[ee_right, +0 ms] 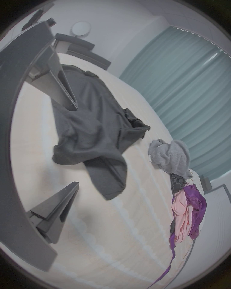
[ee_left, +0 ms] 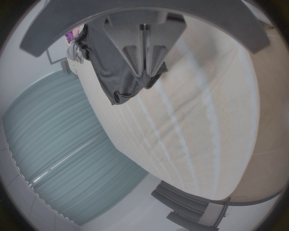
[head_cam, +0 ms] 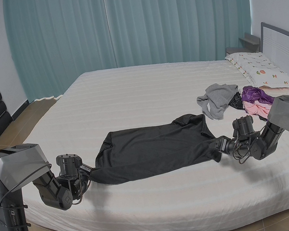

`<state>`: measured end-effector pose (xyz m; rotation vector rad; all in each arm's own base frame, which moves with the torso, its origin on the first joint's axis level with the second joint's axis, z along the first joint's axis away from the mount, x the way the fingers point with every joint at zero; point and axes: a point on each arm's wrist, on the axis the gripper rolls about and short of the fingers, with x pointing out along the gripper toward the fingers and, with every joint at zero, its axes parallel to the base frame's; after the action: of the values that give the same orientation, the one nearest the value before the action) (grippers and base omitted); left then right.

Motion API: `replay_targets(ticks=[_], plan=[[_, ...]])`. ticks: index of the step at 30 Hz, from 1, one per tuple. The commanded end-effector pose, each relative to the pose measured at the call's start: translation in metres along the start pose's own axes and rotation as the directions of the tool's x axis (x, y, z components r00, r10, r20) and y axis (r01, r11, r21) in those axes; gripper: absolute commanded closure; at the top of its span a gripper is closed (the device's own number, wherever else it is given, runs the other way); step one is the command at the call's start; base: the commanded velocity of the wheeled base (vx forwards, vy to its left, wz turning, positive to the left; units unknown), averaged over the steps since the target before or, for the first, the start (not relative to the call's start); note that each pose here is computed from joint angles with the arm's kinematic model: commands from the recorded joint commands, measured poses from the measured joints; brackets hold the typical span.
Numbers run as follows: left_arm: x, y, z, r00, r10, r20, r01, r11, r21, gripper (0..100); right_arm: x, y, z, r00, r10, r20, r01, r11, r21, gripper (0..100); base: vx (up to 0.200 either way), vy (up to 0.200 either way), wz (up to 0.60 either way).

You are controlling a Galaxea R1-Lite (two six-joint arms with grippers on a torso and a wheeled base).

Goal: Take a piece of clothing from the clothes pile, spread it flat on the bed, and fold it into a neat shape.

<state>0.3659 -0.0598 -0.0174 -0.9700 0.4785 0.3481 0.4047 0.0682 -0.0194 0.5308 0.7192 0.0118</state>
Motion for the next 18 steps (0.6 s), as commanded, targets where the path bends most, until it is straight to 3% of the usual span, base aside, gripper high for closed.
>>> replay_targets(ticks=[1,8,9,18], plan=[[0.000,0.001,-0.002,1.000,0.005,-0.004,-0.005,1.000,0.001,100,-0.002,0.002,-0.017,0.999,-0.004,-0.050,0.001,0.999,-0.046,0,0.000,0.000,0.00],[0.000,0.001,-0.002,1.000,0.005,-0.004,-0.005,1.000,0.003,100,0.020,0.008,-0.025,0.998,-0.006,-0.066,0.001,0.997,-0.076,0,0.000,0.000,0.00],[0.000,0.002,-0.002,1.000,0.006,-0.005,-0.006,1.000,0.003,100,0.023,0.008,-0.025,0.997,-0.011,-0.072,0.005,0.997,-0.078,100,0.000,0.000,0.00],[-0.008,0.006,-0.003,1.000,0.023,-0.013,-0.023,0.998,0.051,100,0.000,0.005,-0.016,0.997,-0.028,-0.074,0.023,0.998,-0.065,100,0.000,0.000,0.00]])
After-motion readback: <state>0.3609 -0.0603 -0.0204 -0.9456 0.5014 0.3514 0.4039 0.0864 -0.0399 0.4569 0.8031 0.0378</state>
